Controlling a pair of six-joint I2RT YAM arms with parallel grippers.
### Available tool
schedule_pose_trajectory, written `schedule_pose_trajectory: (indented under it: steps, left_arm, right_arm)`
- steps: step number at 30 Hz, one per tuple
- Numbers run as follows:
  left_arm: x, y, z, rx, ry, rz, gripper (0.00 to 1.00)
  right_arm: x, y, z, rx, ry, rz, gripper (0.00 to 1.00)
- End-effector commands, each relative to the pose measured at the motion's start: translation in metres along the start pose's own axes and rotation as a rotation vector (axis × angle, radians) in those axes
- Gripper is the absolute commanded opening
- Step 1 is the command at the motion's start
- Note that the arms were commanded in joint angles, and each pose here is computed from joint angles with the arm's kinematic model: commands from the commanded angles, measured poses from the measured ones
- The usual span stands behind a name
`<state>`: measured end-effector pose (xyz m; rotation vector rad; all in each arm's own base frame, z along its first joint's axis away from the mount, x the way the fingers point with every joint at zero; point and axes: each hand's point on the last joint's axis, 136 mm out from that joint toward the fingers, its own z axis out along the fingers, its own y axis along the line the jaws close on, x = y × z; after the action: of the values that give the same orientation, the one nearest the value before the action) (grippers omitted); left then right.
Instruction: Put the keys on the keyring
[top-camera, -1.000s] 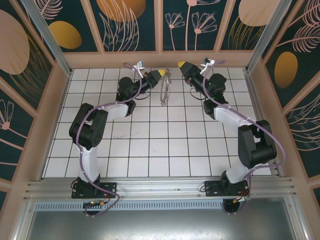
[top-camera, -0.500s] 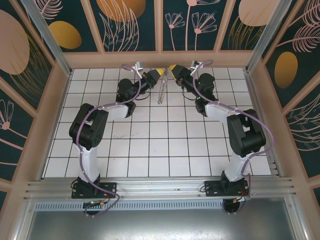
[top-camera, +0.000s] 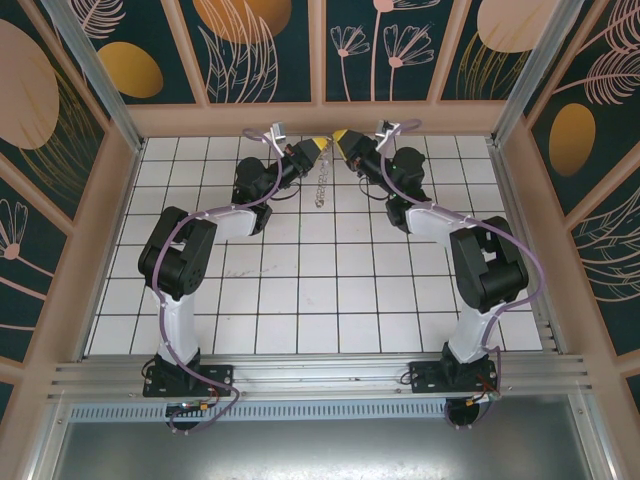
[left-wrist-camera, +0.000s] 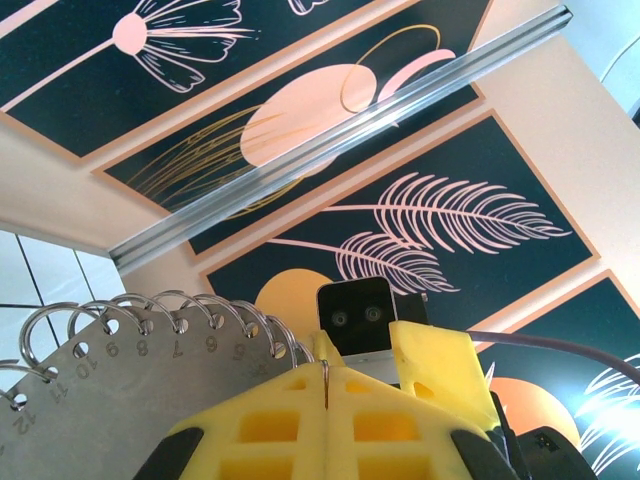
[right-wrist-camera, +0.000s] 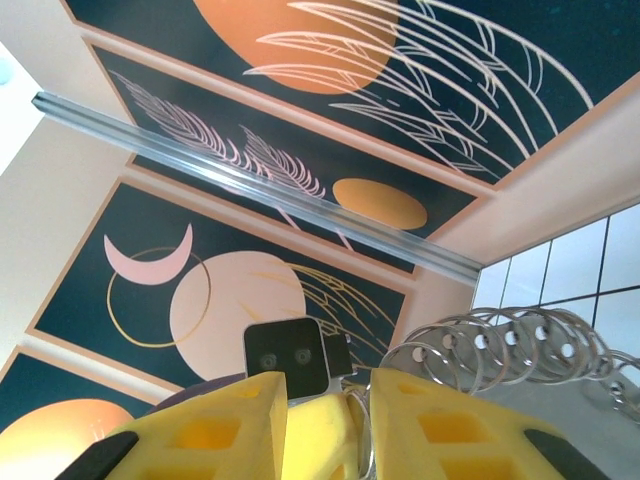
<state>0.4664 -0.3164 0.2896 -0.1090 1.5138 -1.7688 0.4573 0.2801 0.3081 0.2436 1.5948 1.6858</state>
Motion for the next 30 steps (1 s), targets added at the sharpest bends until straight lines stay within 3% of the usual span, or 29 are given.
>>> schedule_pose_trajectory:
  steps: [1, 30]
  left_arm:
    - [-0.008, -0.042, 0.001, 0.106, -0.025, 0.048, 0.00]
    - [-0.008, -0.045, 0.002, 0.113, -0.026, 0.051, 0.00]
  right_arm:
    - [0.002, 0.024, 0.010, -0.083, 0.012, -0.025, 0.28]
    - [0.007, 0.007, 0.008, -0.057, 0.014, -0.002, 0.29]
